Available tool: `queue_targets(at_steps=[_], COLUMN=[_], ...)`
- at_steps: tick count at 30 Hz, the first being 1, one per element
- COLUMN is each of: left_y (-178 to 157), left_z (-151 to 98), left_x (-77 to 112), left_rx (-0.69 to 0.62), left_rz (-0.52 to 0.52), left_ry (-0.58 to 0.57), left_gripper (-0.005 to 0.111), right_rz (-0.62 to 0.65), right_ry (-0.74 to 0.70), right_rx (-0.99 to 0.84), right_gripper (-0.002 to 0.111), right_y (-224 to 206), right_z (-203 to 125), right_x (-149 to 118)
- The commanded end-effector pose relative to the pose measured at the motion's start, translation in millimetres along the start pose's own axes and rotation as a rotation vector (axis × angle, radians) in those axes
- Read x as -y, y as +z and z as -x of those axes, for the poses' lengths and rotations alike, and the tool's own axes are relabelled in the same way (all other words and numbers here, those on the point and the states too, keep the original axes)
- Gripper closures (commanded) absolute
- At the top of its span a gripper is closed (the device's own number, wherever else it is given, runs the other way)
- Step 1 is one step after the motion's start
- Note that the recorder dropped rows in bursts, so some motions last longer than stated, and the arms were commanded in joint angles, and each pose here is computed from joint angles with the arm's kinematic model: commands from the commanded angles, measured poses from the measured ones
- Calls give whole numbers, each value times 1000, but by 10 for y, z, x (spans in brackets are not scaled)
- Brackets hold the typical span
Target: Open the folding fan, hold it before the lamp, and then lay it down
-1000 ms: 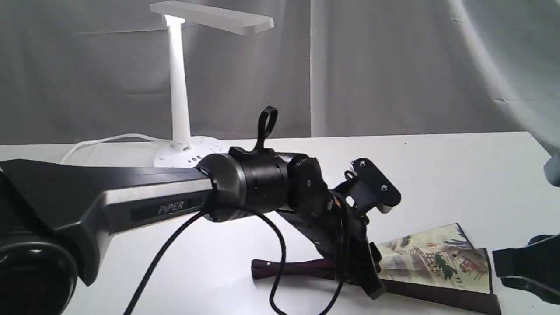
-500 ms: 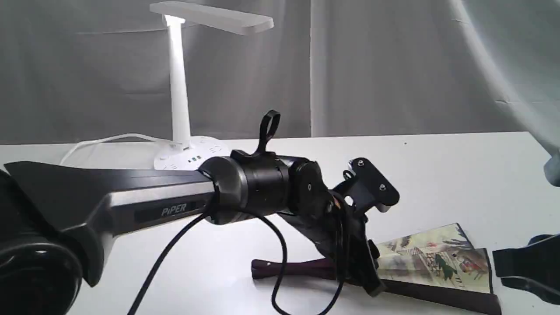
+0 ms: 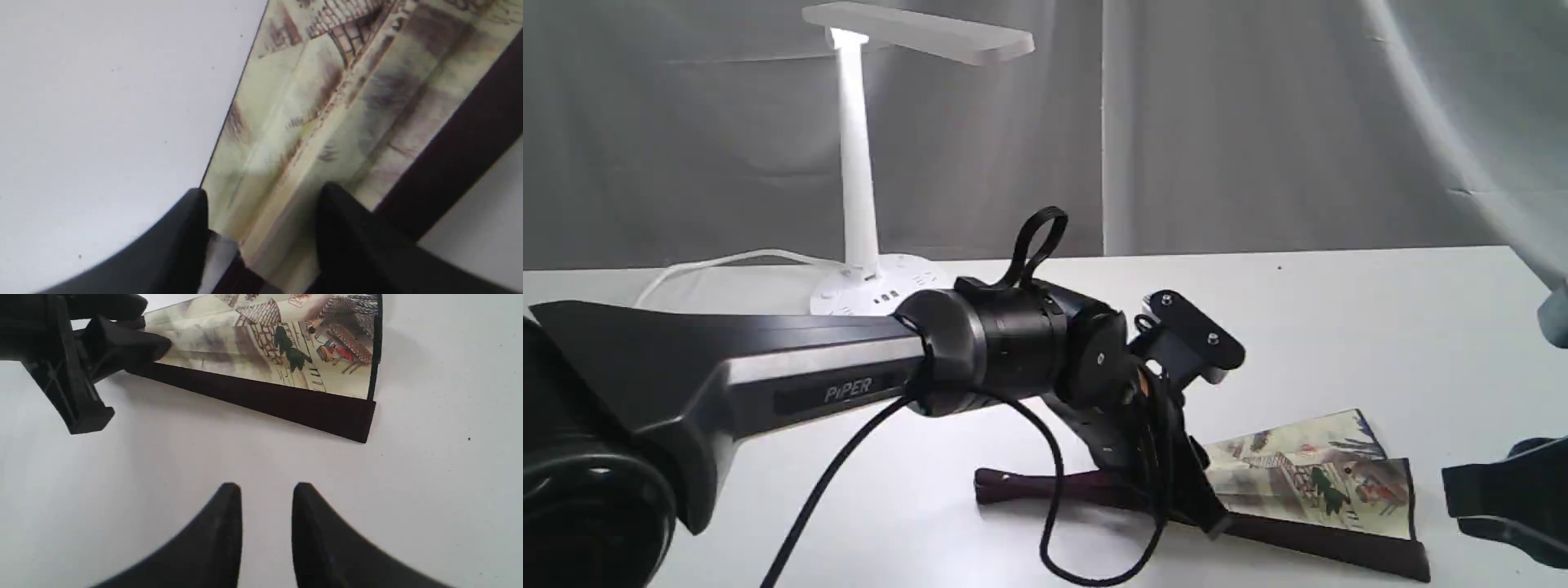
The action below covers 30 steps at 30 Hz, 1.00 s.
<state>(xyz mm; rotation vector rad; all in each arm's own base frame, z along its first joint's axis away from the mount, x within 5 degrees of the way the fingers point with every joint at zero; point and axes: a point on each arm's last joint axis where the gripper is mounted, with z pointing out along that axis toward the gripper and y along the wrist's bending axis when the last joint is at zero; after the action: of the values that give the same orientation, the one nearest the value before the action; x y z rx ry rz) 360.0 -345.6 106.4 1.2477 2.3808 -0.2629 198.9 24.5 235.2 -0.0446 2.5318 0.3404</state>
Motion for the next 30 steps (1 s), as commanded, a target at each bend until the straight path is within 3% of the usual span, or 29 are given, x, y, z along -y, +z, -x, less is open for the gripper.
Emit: queue_targets(at_steps=[1, 4, 6, 9, 14, 23, 30], left_y=[40, 38, 36, 22, -119, -206, 24], left_z=[-94, -113, -121, -101, 60, 293, 195], left_x=[2, -17, -32, -20, 38, 187, 214], left_rx=[-82, -100, -107, -100, -41, 78, 50], left_rz=[15, 43, 61, 60, 41, 15, 1], left_ry=[-112, -222, -223, -115, 29, 104, 143], left_gripper=[64, 64, 64, 63, 49, 44, 44], right_rz=[-5, -5, -5, -5, -5, -5, -5], right_ry=[-7, -7, -7, -7, -7, -7, -7], right_rx=[12, 12, 12, 12, 12, 12, 12], right_gripper=[85, 85, 85, 85, 85, 85, 85], right_y=[-11, -11, -11, -11, -11, -11, -11], right_z=[25, 25, 25, 25, 25, 25, 25], right_x=[0, 0, 0, 0, 0, 0, 0])
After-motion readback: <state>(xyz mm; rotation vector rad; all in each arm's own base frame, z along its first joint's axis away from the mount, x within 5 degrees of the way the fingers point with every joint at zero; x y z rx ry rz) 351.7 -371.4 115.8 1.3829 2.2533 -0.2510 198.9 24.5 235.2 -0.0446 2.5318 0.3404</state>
